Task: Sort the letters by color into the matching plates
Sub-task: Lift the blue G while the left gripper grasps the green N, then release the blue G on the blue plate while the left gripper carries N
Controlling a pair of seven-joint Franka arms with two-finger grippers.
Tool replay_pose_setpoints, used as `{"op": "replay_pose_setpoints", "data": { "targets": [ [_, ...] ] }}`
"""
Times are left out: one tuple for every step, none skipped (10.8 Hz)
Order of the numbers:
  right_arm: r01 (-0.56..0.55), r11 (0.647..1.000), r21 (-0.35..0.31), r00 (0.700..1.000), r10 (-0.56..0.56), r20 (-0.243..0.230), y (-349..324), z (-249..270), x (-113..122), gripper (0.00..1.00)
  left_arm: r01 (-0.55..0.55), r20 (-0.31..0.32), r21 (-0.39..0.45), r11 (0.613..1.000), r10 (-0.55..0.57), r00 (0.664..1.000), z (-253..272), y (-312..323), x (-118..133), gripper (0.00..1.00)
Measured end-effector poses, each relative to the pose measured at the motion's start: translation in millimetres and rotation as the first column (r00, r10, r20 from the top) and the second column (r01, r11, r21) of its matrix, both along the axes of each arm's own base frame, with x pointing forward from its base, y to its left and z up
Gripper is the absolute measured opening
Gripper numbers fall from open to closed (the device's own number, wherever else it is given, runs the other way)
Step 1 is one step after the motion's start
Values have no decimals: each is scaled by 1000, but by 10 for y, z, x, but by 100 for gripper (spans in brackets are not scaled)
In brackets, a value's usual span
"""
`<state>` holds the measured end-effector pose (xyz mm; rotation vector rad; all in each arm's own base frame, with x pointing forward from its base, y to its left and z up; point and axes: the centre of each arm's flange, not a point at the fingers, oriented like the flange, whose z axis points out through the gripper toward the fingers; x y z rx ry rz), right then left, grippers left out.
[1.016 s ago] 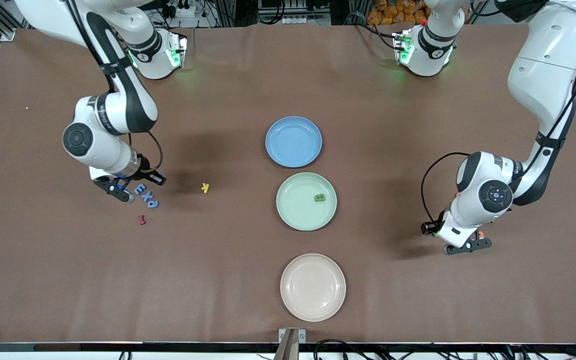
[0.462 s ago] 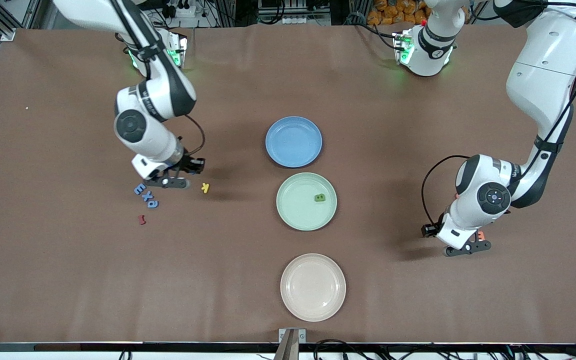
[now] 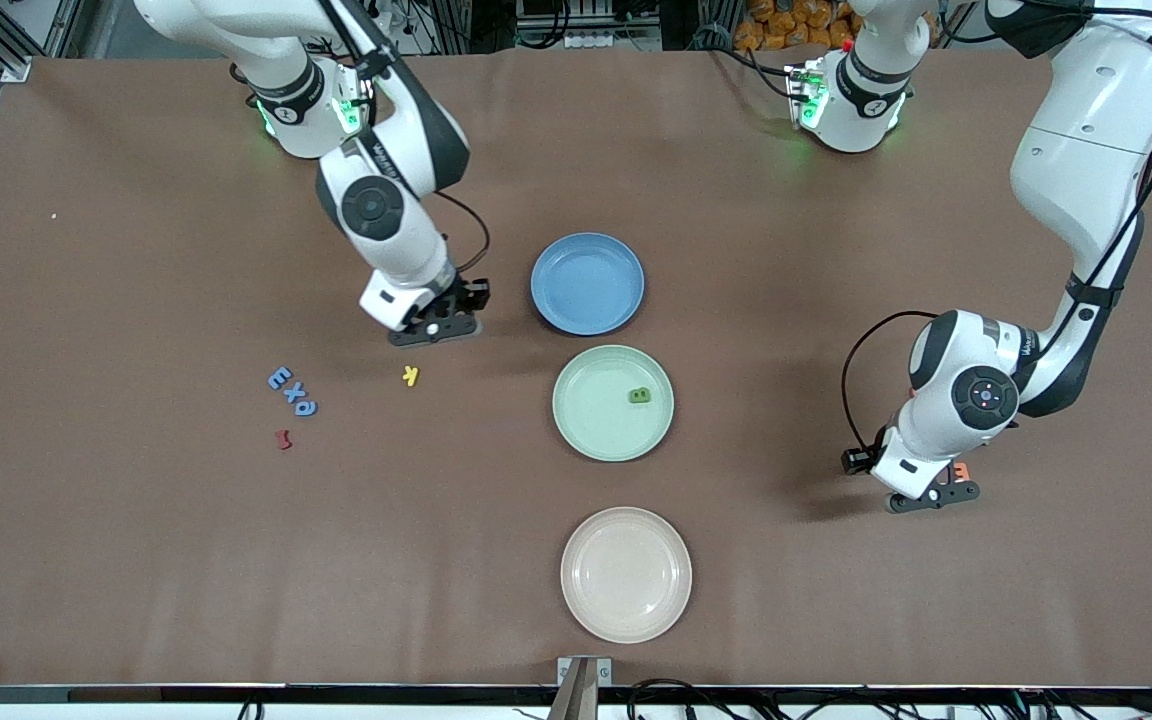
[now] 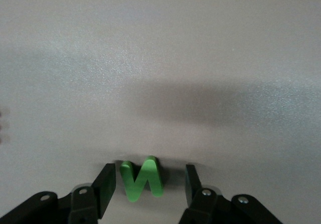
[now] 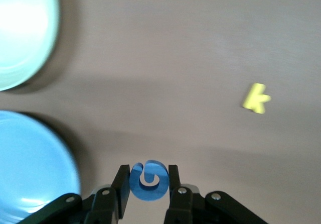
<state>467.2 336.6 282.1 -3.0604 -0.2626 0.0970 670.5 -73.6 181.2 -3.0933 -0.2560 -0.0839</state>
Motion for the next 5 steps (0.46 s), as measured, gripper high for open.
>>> {"op": "replay_pose_setpoints", "data": {
  "targets": [
    [-40,999,5,999,40,6,234,-10,-54,35,0,1,-1,1000,0,1000,-9,-1,0,64],
    [-77,997,4,997,77,5,455,-58,-121,35,0,2,-2,1000,0,1000,-15,-1,1,64],
    [-109,994,2,994,109,2,653,-134,-191,35,0,3,-3,1000,0,1000,-20,-1,1,59],
    [-137,991,-1,991,137,-1,828,-212,-253,35,0,3,-3,1000,0,1000,-26,-1,1,57],
    [-162,987,-2,987,162,-2,986,-280,-310,35,2,8,-5,1000,-2,1000,-16,-10,9,45]
  ]
}}
